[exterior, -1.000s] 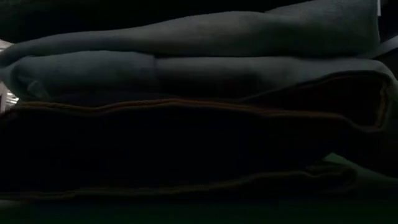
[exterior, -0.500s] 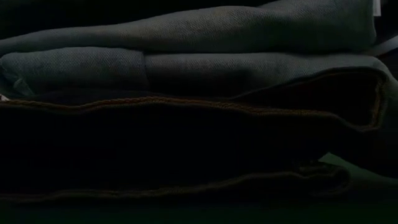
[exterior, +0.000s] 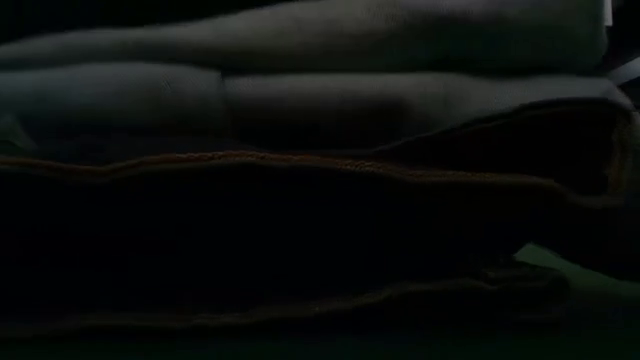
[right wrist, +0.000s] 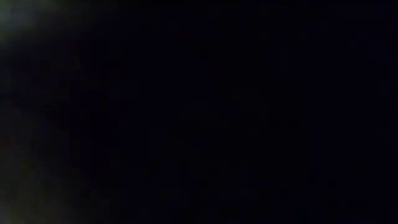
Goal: Fold Laundry from Bin
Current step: Put the stacked clothing into the organizer bin
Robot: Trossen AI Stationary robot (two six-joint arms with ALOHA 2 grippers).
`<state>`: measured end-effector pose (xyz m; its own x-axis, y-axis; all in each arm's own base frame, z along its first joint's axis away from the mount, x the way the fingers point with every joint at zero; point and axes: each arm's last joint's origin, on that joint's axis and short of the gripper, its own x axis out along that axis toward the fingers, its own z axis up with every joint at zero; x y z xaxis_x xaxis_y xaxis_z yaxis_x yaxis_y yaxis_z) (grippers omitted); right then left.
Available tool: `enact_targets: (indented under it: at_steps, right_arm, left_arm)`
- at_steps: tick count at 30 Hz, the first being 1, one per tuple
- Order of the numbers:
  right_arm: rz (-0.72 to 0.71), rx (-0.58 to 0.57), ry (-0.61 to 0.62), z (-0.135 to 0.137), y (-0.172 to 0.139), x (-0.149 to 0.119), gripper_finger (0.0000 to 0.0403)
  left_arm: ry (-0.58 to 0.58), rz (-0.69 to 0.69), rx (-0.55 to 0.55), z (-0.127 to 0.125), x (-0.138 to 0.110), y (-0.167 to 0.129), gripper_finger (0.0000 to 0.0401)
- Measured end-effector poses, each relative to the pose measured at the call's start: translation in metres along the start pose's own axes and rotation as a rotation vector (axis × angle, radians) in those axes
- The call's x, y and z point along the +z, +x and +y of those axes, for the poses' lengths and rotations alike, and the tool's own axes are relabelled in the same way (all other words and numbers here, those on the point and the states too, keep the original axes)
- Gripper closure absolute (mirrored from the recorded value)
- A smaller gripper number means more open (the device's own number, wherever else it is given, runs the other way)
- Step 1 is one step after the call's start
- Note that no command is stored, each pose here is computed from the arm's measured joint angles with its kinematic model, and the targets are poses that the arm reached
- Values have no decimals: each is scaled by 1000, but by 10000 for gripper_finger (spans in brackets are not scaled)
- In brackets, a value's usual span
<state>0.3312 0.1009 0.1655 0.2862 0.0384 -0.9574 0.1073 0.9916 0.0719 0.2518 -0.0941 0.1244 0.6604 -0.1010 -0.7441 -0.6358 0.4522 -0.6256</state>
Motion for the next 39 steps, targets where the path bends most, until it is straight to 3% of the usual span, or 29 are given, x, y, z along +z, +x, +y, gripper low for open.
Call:
enact_targets:
  at_steps: [5, 13, 23, 39]
  right_arm:
    - [-5, 28, -18, -1, 0, 2, 401]
    - [-25, 63, -47, -4, -6, 9, 402]
    - [-50, 70, -153, 1, -30, 24, 402]
    - [-23, 50, -256, 4, -66, 38, 403]
  left_arm:
    - [-12, 11, -122, -11, 1, -2, 389]
    - [-19, 16, -198, -21, 3, -3, 391]
    - [73, 1, -282, -49, 8, -9, 393]
    - [180, -85, -342, -75, 18, -29, 394]
